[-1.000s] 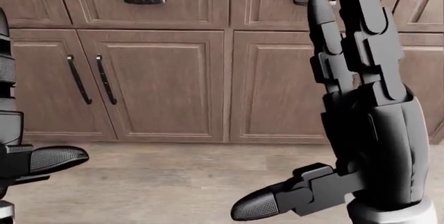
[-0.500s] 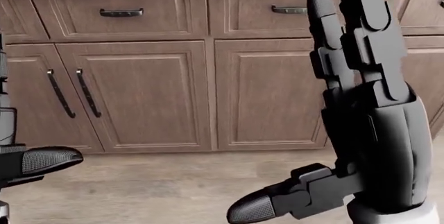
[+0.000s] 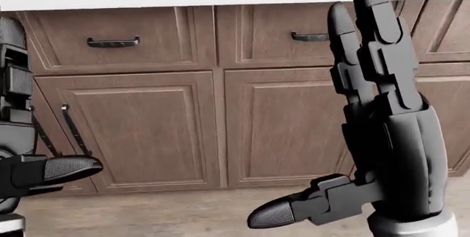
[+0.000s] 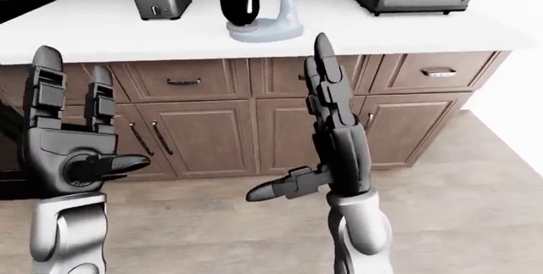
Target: Open the stand mixer head.
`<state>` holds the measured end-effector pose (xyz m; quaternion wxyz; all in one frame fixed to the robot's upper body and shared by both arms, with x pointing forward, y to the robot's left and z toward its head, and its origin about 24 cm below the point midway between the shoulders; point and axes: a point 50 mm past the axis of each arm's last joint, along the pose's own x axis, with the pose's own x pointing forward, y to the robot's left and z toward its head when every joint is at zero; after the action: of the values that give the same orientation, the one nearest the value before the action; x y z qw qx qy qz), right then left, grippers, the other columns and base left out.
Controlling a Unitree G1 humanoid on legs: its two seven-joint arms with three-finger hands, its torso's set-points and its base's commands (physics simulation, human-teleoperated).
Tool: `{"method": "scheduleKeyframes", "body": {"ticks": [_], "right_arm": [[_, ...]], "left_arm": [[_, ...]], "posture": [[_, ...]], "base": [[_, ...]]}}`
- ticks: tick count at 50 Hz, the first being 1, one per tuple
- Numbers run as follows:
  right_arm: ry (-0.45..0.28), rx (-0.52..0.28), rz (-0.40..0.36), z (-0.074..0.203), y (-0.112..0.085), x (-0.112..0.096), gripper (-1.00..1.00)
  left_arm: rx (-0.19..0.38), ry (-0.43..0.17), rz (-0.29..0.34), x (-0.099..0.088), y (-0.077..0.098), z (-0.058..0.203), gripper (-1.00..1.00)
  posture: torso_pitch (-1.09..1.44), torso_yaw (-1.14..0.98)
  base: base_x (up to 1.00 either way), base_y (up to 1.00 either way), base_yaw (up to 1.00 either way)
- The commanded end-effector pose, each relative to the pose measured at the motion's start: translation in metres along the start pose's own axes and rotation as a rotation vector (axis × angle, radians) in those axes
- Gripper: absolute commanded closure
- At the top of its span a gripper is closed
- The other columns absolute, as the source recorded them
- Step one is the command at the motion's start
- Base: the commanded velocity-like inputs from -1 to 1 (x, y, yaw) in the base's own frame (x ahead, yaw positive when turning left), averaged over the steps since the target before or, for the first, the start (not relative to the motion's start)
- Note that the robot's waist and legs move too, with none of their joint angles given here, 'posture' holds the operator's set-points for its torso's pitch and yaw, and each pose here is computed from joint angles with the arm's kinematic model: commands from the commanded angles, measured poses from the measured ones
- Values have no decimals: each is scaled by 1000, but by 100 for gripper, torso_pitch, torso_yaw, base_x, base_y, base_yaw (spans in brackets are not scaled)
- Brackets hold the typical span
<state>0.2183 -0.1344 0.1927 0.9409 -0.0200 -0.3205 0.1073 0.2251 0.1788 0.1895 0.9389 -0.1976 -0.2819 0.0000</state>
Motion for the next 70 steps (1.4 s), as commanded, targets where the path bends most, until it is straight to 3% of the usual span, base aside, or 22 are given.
{"method": "scheduleKeyframes", "body": {"ticks": [1, 70], "right_arm": [[-115, -8, 14, 19, 3, 5, -100], [-120, -8, -13, 20, 1, 4, -100]], "left_arm": [[5, -126, -43, 3, -7, 22, -98], [10, -120, -43, 1, -6, 20, -97]], "posture": [[0, 0], [0, 0]], "base": [[0, 0, 0], [33, -1, 0]]}}
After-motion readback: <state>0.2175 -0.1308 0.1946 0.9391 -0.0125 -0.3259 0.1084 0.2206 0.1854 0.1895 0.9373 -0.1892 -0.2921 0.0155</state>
